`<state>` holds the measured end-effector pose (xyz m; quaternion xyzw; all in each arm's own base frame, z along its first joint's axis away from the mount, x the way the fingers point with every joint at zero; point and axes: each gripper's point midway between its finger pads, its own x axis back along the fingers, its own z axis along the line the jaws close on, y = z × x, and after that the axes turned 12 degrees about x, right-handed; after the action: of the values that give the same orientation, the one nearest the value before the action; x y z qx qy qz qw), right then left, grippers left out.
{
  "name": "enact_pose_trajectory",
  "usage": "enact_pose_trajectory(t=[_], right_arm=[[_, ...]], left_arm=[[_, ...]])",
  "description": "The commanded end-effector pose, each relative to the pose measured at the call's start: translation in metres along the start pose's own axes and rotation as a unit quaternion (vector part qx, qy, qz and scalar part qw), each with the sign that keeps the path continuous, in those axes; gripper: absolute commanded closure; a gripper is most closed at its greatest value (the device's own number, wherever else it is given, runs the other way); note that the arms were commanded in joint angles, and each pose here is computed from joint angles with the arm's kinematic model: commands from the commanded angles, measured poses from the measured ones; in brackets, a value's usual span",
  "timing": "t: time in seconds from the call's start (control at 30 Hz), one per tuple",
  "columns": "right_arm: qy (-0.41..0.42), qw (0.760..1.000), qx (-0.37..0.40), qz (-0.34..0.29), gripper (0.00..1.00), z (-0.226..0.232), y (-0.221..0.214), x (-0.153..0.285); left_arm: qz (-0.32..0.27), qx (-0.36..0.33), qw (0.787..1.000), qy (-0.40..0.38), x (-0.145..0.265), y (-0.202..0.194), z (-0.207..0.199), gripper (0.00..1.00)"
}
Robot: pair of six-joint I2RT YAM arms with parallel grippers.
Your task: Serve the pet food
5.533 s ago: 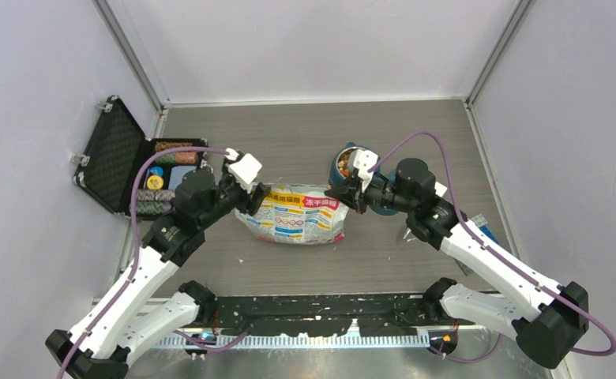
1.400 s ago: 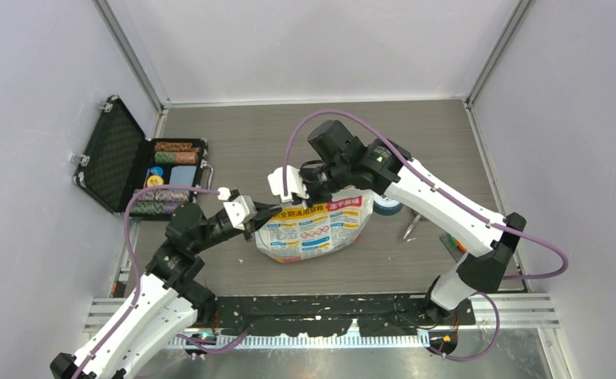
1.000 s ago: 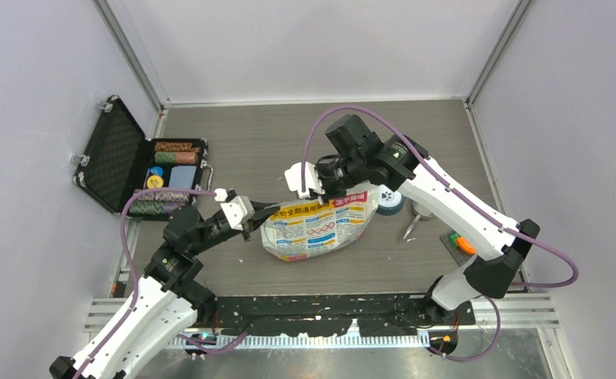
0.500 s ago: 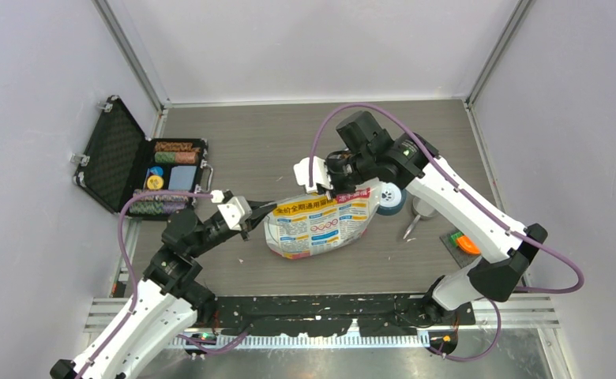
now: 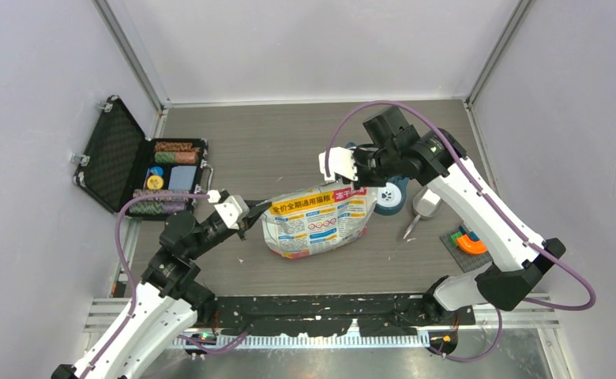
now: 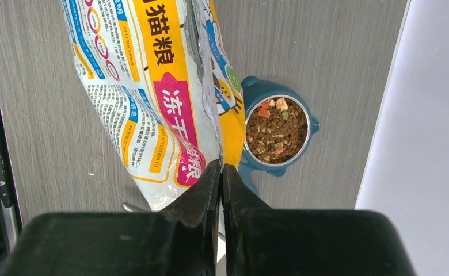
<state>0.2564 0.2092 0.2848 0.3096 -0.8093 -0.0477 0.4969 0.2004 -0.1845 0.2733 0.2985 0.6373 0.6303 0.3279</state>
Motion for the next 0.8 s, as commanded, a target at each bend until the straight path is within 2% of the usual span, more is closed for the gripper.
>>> enact_pose_trajectory(t=[0.0, 0.23, 0.33, 0.47, 0.5, 0.57, 0.77], right_arm=[[-0.026, 0.987, -0.014, 0.158, 0.94, 0.004, -0.062, 0.043], [-0.041, 0.991, -0.006, 0.126, 0.94, 0.002, -0.05, 0.048], [-0.052, 0.989, 0.0, 0.139, 0.84, 0.001, -0.056, 0.05], [-0.03, 0.988, 0.005, 0.152, 0.82, 0.01, -0.062, 0.046], [-0.027, 0.987, 0.004, 0.157, 0.83, 0.011, -0.065, 0.044], [-0.021, 0.987, 0.004, 0.158, 0.94, 0.012, -0.065, 0.043], [-0.034, 0.985, 0.003, 0.169, 0.95, 0.006, -0.069, 0.042]], left_arm=[[-0.03, -0.026, 0.995, 0.093, 0.012, 0.02, 0.034, 1.0], [-0.031, -0.027, 0.995, 0.092, 0.012, 0.021, 0.034, 1.0], [-0.033, -0.028, 0.995, 0.09, 0.013, 0.021, 0.033, 1.0], [-0.033, -0.029, 0.995, 0.092, 0.013, 0.02, 0.034, 1.0], [-0.033, -0.03, 0.995, 0.094, 0.013, 0.021, 0.034, 1.0], [-0.032, -0.031, 0.995, 0.091, 0.013, 0.021, 0.033, 1.0], [-0.034, -0.033, 0.994, 0.095, 0.015, 0.022, 0.034, 1.0]])
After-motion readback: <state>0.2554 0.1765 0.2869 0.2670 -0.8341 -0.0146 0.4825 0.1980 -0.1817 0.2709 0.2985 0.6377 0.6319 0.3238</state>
